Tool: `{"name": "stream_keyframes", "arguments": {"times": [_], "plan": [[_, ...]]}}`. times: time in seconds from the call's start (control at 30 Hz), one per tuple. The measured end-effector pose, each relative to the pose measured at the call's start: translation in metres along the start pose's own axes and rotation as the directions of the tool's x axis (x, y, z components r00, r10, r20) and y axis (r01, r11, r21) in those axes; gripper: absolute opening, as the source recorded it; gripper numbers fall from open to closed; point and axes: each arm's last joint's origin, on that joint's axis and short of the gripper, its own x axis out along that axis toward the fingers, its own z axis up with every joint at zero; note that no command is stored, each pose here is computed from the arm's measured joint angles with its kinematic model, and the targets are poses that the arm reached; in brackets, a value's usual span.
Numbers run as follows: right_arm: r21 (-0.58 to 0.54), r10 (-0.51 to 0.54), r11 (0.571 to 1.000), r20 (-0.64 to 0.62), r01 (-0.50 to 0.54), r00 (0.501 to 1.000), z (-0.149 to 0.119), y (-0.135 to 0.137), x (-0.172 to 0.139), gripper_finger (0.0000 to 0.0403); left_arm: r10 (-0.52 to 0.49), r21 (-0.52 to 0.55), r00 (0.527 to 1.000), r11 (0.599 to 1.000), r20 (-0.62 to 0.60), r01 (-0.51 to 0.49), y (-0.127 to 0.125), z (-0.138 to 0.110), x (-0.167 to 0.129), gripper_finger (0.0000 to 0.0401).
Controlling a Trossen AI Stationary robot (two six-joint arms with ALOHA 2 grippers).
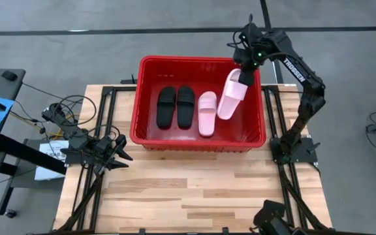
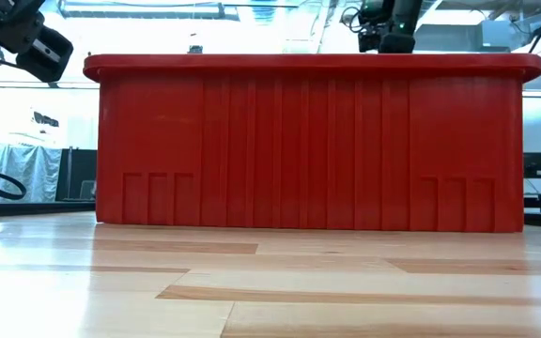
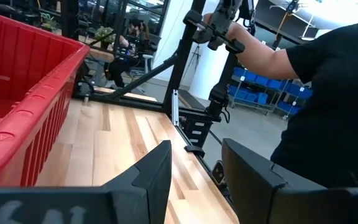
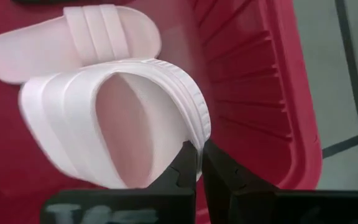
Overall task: Pick and place slides into bin
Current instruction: Put the pink slipper into the red bin
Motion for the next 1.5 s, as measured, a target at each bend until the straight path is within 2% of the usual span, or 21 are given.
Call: {"name": "stream_keyframes", "arguments": {"times": [0.57,0.97,1.5], "plan": [[-0.045,0.11,0.993,-0.021,-0.111,0.994,-0.002,0.008,0.002,0.0,0.0,-0.004,1.0,1.0,0.0,0.0,0.0,0.0,0.0,0.0132],[-0.06,0.161,0.983,-0.183,-0.174,0.97,0.025,0.006,0.064,0.0,0.0,-0.015,1.0,1.0,0.0,0.0,0.0,0.0,0.0,0.0132],[-0.04,0.245,0.962,-0.32,-0.272,0.915,0.035,-0.003,0.133,0.0,0.0,-0.016,1.0,1.0,0.0,0.0,0.0,0.0,0.0,0.0132]]}}
